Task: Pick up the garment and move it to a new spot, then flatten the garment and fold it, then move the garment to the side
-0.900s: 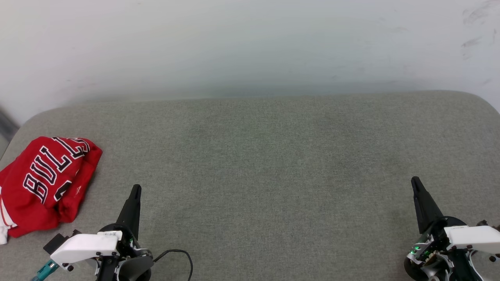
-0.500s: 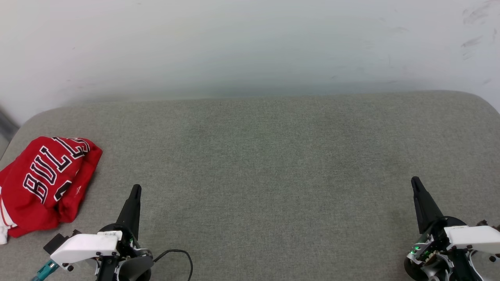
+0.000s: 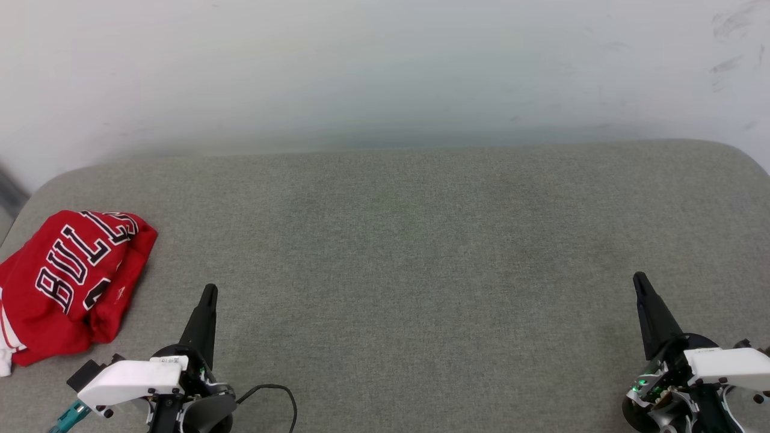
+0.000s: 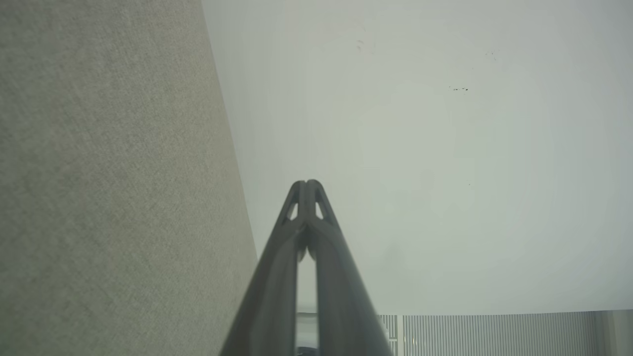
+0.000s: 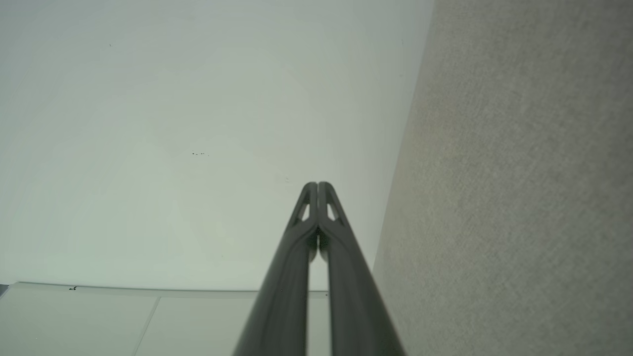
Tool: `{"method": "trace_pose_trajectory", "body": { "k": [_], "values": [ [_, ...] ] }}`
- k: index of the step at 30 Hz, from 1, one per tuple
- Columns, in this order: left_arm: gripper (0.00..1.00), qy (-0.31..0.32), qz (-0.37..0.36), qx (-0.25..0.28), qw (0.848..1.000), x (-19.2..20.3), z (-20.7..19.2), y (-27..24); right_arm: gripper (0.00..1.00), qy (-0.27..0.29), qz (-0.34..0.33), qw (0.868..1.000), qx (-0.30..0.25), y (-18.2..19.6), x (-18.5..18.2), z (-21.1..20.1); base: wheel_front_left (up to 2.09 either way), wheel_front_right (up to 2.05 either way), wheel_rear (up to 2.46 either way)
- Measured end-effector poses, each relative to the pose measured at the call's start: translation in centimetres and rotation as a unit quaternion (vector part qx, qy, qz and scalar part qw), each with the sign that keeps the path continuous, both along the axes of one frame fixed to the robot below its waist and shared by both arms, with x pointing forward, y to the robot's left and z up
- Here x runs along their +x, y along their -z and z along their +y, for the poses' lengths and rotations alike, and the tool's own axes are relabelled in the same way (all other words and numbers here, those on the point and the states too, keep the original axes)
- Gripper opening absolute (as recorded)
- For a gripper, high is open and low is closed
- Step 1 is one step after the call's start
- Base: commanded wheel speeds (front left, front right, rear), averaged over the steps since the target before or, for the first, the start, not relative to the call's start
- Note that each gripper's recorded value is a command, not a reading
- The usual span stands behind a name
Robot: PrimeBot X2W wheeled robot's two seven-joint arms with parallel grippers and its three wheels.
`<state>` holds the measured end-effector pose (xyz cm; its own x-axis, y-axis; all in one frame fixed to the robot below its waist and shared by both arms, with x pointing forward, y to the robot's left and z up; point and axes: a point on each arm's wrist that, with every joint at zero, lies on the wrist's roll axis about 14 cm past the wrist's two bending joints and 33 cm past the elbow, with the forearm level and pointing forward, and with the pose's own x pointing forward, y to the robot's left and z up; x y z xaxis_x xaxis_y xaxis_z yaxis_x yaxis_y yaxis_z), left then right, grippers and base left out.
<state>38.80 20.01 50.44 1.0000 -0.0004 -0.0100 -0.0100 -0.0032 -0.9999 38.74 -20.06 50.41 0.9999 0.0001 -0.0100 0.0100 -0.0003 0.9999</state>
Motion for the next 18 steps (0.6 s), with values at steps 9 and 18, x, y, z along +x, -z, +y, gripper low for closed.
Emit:
{"method": "trace_pose_trajectory", "body": {
  "k": [9,18],
  "values": [
    [0.00,0.000,0.000,0.000,1.000,0.00,0.00,0.00,0.00,0.000,0.000,1.000,0.000,0.00,0.00,0.00,0.00,0.00,0.00],
    [0.00,0.000,0.000,0.000,1.000,0.00,-0.01,0.00,0.00,0.000,0.000,1.000,0.000,0.00,0.00,0.00,0.00,0.00,0.00]
  ]
}}
